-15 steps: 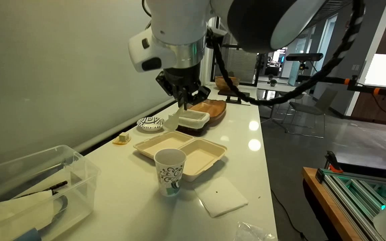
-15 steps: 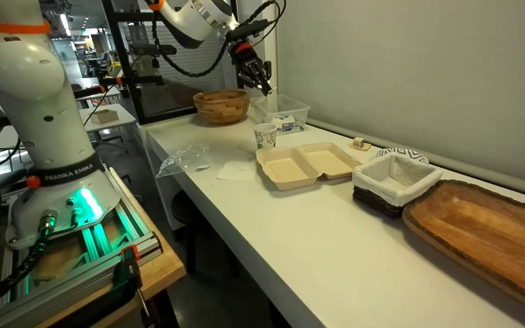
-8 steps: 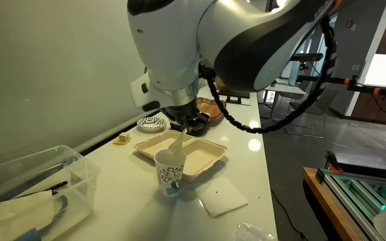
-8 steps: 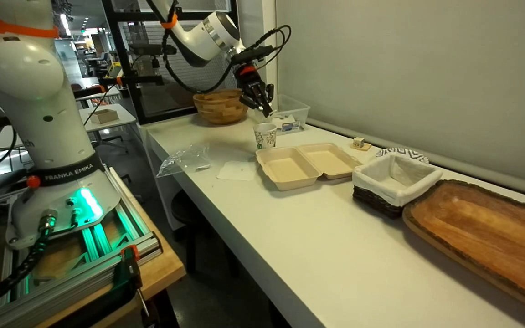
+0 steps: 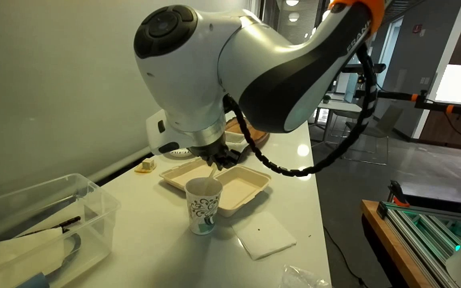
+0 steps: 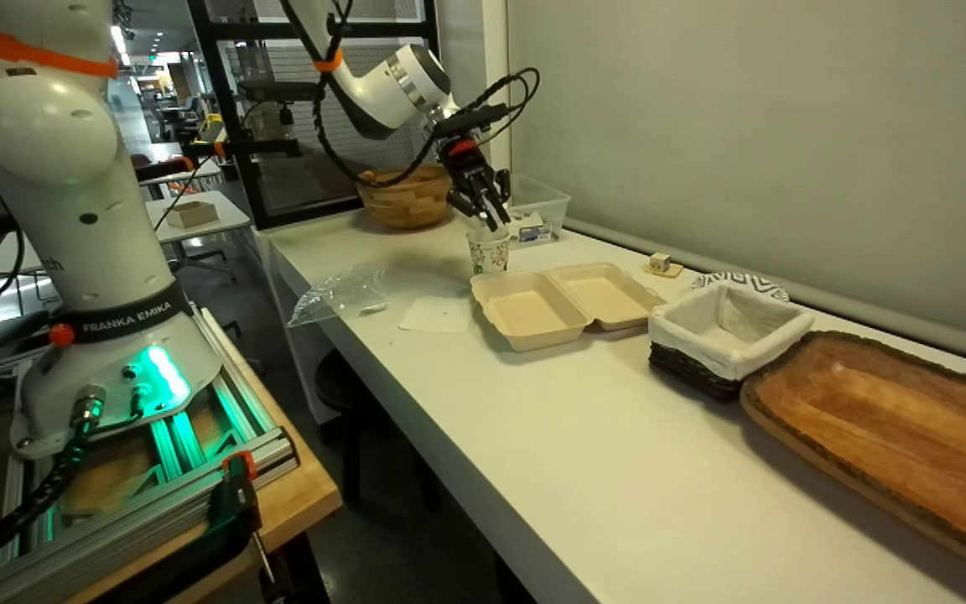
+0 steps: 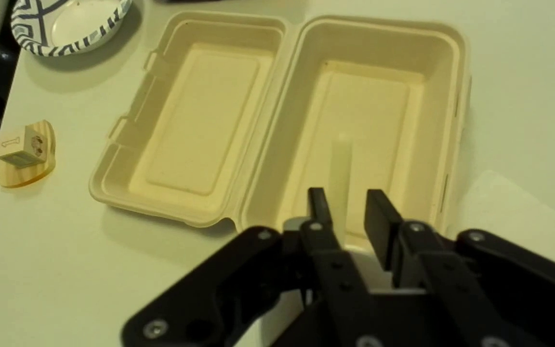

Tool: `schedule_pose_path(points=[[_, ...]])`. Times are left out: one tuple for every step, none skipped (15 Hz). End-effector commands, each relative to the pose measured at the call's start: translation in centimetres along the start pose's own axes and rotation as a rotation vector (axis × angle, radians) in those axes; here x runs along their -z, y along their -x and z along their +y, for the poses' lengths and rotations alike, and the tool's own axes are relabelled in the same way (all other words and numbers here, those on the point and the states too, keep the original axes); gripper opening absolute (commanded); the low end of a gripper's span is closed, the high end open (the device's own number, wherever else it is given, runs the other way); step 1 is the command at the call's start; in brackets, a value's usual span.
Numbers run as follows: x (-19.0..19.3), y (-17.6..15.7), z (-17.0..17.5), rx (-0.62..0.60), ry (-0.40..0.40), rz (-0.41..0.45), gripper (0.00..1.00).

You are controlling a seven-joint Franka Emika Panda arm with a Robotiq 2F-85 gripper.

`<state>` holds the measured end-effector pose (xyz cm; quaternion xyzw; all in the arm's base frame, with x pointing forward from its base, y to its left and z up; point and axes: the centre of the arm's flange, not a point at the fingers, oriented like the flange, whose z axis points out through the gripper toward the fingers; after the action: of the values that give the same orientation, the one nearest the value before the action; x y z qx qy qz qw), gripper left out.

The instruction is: Put the plastic spoon inside the paper cup

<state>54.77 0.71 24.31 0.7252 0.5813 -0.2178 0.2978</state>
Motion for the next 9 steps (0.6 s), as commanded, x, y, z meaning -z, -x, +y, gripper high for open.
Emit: schedule_pose_path(points=[[1.7, -0.9, 0.1, -0.051, 0.011, 0.018, 0.59], [3.0, -0.5, 0.0, -0.07, 0.017, 0.036, 0.68], [4.6, 0.1, 0.0, -0.093, 0.024, 0.072, 0.75], [6.3, 0.9, -0.1, -0.118, 0.009, 0.123, 0.84], [8.2, 2.0, -0.2, -0.15, -0.017, 0.186, 0.91], [9.6, 2.8, -0.3, -0.174, -0.046, 0.227, 0.99], [11.2, 4.1, -0.6, -0.204, -0.084, 0.268, 1.0], [12.5, 5.1, -0.7, -0.232, -0.118, 0.312, 1.0], [13.5, 6.6, -0.6, -0.258, -0.153, 0.358, 1.0]])
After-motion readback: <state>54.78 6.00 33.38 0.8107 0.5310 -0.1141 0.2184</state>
